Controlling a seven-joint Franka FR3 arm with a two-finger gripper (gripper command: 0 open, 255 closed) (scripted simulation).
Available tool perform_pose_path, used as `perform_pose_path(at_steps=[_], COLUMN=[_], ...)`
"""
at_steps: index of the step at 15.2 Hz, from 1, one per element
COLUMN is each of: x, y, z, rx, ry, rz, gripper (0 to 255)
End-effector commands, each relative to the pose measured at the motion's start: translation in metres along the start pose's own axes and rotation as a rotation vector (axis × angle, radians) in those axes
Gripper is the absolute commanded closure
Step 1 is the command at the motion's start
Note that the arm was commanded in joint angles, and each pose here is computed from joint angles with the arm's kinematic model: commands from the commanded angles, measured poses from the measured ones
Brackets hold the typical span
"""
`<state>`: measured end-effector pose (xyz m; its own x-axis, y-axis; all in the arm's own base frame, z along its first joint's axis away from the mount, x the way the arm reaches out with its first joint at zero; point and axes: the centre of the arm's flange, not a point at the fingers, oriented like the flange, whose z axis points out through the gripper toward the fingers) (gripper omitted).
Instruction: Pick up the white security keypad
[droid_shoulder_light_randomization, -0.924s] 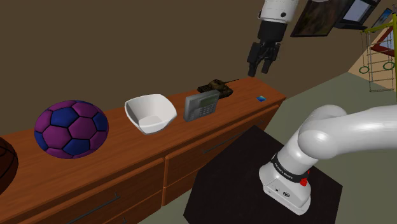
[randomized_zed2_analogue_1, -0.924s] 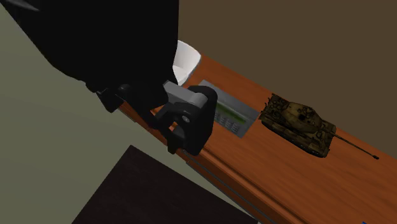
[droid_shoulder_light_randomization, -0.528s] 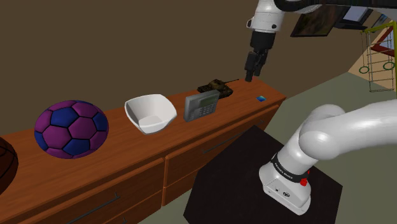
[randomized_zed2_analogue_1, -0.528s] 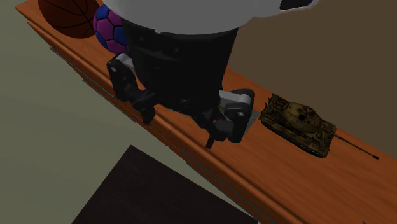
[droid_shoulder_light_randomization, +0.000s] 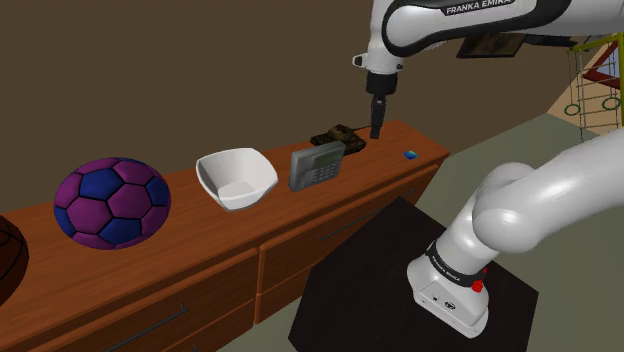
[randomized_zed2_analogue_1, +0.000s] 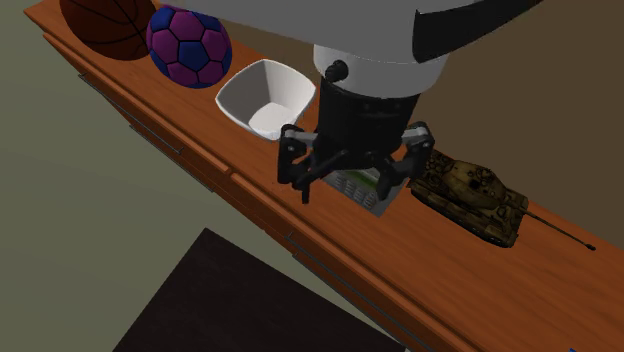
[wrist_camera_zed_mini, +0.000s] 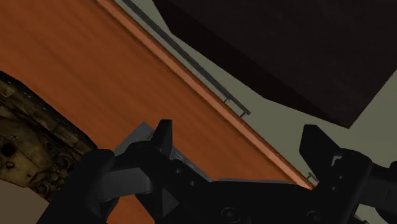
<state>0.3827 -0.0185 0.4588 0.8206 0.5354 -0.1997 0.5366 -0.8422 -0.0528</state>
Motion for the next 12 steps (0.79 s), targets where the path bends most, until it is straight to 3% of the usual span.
perform_pose_path(at_steps=[1, 12], x=[0.019, 0.129], y=[0.014, 0.053], z=[0.013, 0.093], rx=[-0.022, -0.132], ry=[-0.014, -0.088], rz=[-0.112, -0.684], gripper=[0, 0])
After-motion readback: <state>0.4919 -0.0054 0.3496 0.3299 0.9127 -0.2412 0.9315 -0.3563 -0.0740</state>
